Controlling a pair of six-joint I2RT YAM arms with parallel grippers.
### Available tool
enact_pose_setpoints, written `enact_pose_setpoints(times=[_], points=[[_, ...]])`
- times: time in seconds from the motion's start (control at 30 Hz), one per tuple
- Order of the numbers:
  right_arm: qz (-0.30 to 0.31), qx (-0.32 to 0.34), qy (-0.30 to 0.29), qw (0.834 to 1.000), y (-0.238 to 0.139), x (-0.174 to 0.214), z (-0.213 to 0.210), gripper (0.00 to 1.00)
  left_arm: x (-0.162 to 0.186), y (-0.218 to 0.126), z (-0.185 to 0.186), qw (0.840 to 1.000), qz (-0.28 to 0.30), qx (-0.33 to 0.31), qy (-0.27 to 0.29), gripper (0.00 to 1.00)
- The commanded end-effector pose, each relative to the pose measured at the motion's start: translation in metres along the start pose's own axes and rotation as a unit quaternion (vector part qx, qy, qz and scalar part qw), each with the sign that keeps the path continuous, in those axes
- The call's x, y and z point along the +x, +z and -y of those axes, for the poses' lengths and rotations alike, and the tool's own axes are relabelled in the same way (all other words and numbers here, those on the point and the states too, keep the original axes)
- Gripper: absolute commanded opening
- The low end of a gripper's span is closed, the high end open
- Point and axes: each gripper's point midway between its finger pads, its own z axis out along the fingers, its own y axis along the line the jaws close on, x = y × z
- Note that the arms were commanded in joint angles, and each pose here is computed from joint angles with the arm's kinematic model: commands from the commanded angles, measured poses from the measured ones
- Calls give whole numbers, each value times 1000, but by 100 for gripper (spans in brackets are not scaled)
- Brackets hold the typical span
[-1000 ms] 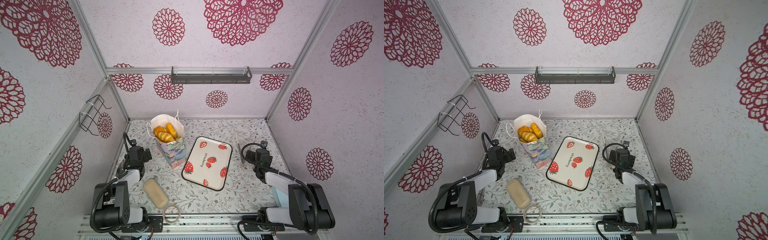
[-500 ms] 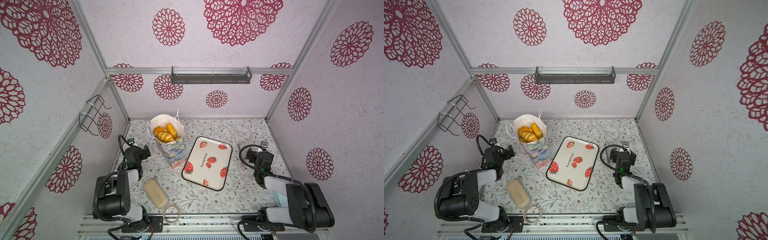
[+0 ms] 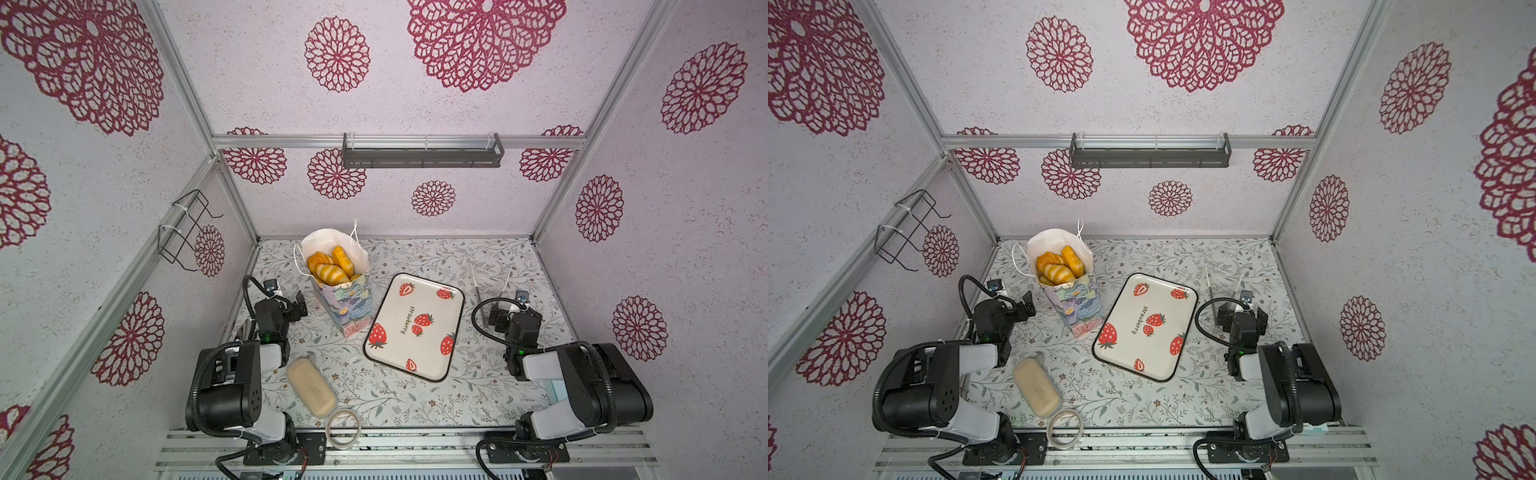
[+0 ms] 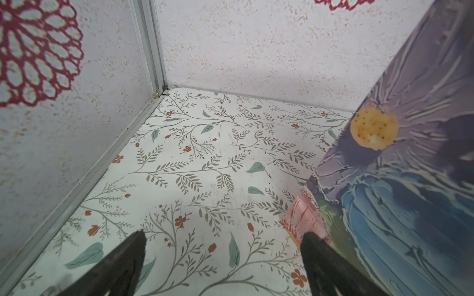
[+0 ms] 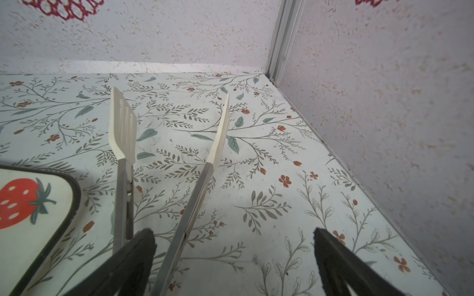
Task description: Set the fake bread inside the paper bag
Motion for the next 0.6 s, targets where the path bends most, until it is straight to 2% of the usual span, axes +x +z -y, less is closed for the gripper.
enact_pose_setpoints(times=[0.0,0.57], points=[[36,-11,17,999,5,-25,-1,99,-11,1,-1,1000,19,2,3,97],[34,-12,21,999,6,-24,1,99,-11,1,-1,1000,19,2,0,97]])
